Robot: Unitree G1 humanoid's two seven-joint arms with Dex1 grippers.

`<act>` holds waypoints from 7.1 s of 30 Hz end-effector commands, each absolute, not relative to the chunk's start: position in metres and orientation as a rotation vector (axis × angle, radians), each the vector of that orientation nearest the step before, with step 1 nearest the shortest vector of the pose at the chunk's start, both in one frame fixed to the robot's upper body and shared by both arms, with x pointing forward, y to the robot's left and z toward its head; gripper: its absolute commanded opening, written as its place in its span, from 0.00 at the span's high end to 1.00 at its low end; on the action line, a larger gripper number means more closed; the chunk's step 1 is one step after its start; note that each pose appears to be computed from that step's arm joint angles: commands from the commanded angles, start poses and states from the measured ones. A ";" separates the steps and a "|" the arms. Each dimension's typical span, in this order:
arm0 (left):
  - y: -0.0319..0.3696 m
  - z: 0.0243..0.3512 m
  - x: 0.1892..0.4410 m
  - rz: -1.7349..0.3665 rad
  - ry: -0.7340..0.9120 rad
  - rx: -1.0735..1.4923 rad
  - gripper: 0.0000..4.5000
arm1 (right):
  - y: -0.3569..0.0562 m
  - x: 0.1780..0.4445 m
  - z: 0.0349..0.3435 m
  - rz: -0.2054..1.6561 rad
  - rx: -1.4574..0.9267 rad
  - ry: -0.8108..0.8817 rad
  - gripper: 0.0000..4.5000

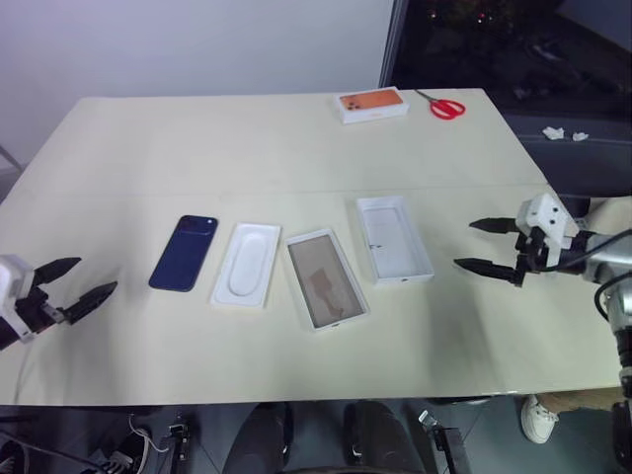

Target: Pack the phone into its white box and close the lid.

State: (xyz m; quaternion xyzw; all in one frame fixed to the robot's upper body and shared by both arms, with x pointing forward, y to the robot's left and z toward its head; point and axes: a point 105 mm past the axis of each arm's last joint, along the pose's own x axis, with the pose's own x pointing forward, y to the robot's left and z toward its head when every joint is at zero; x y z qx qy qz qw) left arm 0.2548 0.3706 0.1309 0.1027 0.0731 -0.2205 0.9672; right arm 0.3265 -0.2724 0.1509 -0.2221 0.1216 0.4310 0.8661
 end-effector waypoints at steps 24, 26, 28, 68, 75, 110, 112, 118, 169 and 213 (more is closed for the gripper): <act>0.207 0.126 0.305 -0.561 0.412 -0.282 0.00 | -0.103 0.318 0.190 1.240 -0.546 -0.042 0.01; 0.209 0.126 0.306 -0.530 0.402 -0.288 0.00 | -0.102 0.318 0.187 1.236 -0.536 -0.041 0.01; 0.212 0.124 0.308 -0.499 0.404 -0.299 0.00 | -0.102 0.317 0.185 1.236 -0.535 -0.040 0.01; 0.192 0.082 0.315 -0.481 0.479 -0.664 0.99 | -0.089 0.318 0.199 1.231 -0.534 -0.103 0.00; 0.198 0.096 0.315 -0.493 0.409 -0.777 0.99 | -0.090 0.314 0.191 1.250 -0.521 -0.074 0.00; 0.204 0.125 0.308 -0.514 0.349 -0.815 1.00 | -0.079 0.272 0.081 1.555 -0.660 0.210 0.82; 0.203 0.125 0.309 -0.514 0.346 -0.819 1.00 | -0.075 0.276 0.082 1.540 -0.644 0.194 0.99; 0.194 0.137 0.315 -0.541 0.309 -0.812 1.00 | -0.056 0.289 0.086 1.502 -0.666 0.134 0.99; 0.121 0.119 0.337 -0.570 0.362 -0.727 0.68 | -0.081 0.340 0.150 1.204 -0.361 0.053 0.45; 0.137 0.163 0.318 -0.725 0.012 -0.377 0.57 | -0.005 0.344 0.102 1.208 -0.752 0.063 0.99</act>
